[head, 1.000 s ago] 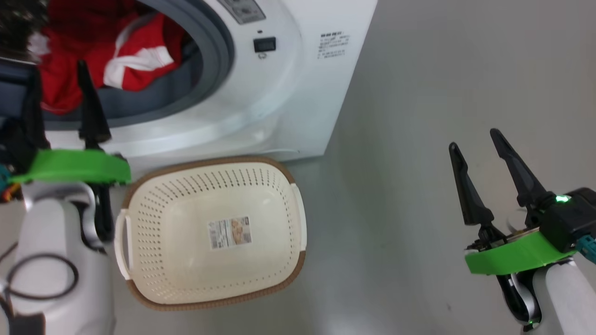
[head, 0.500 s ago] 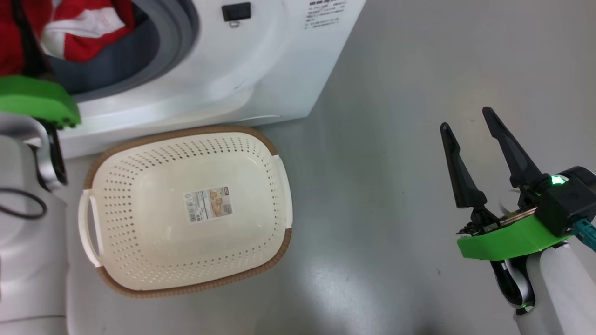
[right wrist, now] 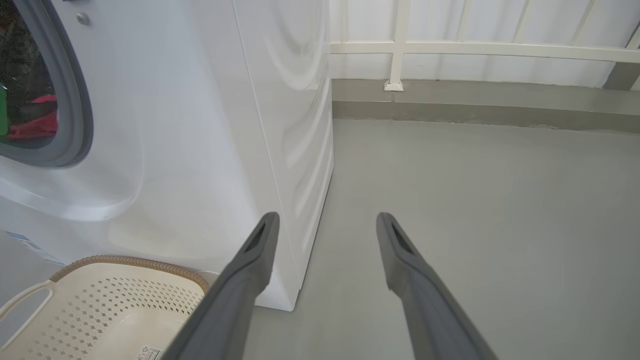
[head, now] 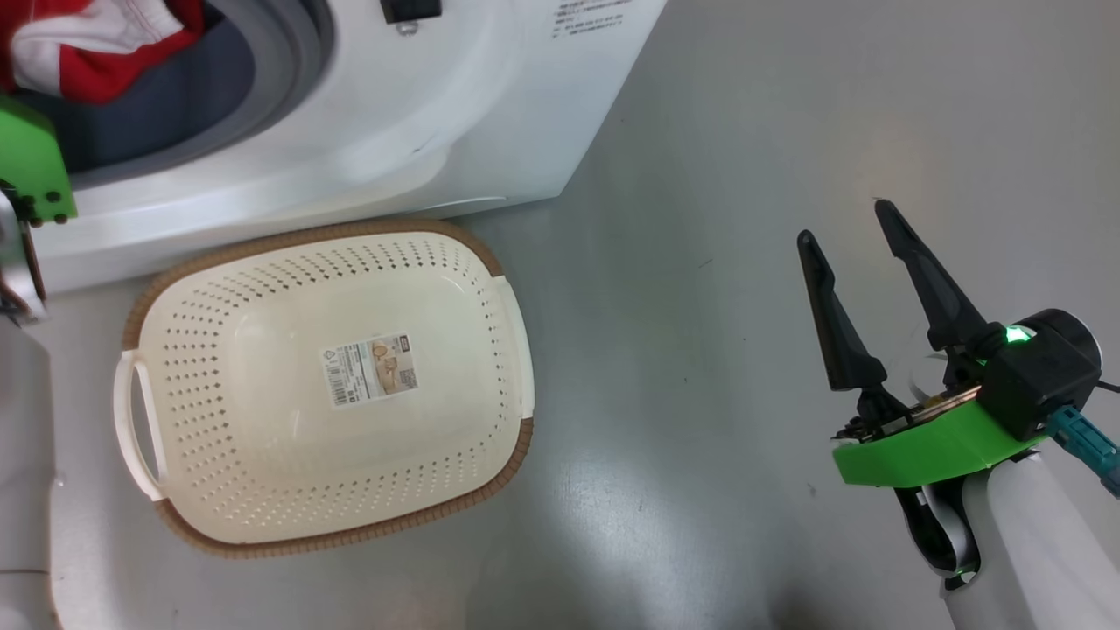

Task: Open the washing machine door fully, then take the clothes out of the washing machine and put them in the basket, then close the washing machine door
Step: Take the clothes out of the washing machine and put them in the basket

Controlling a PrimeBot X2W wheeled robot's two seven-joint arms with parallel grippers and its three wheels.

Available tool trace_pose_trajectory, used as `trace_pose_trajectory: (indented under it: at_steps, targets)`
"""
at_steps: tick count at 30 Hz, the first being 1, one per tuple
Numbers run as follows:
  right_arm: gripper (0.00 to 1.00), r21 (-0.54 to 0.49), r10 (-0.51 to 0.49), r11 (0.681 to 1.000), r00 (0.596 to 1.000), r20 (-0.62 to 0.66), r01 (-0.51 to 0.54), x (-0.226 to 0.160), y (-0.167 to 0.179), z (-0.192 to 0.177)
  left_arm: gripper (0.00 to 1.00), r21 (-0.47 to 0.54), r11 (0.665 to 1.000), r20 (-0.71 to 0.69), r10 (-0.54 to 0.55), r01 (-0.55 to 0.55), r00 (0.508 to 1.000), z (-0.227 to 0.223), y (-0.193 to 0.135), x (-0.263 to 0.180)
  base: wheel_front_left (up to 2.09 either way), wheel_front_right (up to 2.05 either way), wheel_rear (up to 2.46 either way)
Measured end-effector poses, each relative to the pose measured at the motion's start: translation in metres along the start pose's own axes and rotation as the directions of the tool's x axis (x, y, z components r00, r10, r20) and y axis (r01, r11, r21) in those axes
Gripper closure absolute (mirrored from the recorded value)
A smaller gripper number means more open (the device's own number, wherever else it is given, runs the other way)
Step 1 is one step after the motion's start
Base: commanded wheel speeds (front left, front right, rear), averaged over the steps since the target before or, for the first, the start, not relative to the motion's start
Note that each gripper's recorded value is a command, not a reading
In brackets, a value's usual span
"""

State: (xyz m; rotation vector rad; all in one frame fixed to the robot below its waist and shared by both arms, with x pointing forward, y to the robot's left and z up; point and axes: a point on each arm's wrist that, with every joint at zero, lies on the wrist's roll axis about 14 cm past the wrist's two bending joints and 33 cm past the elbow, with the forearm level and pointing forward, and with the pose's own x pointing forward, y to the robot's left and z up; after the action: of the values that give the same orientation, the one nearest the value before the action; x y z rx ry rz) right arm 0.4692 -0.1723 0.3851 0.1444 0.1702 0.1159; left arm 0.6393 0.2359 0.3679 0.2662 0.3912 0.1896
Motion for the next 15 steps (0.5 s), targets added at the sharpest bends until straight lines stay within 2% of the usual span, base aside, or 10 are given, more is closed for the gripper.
trace_pose_trajectory:
  at_steps: [6, 7, 8, 9, 15]
  targets:
    - [0.00, 0.000, 0.006, 1.000, 1.000, 0.004, -0.006, 0.005, 0.001, 0.000, 0.00, 0.017, 1.000, -0.081, 0.007, -0.005, 0.997, -0.011, 0.004, 0.003, 0.00, 0.00, 0.00]
    - [0.00, 0.000, 0.007, 1.000, 1.000, 0.004, -0.007, 0.006, 0.002, 0.000, 0.54, 0.019, 1.000, -0.084, 0.007, -0.006, 0.996, -0.011, 0.005, 0.004, 0.00, 0.00, 0.00]
    - [0.00, 0.002, 0.009, 1.000, 1.000, 0.003, -0.009, 0.006, 0.002, -0.001, 0.85, 0.018, 1.000, -0.089, 0.007, -0.006, 0.996, -0.011, 0.004, 0.004, 0.00, 0.00, 0.00]
    - [0.00, 0.006, 0.010, 1.000, 1.000, 0.000, -0.010, 0.006, 0.003, -0.001, 1.00, 0.019, 1.000, -0.100, 0.006, -0.004, 0.995, -0.012, 0.004, 0.004, 0.00, 0.00, 0.00]
    - [0.00, 0.010, 0.012, 1.000, 1.000, 0.002, -0.012, 0.007, 0.004, -0.001, 1.00, -0.011, 1.000, -0.091, -0.005, 0.004, 0.996, -0.003, 0.002, 0.003, 0.00, 0.00, 0.00]
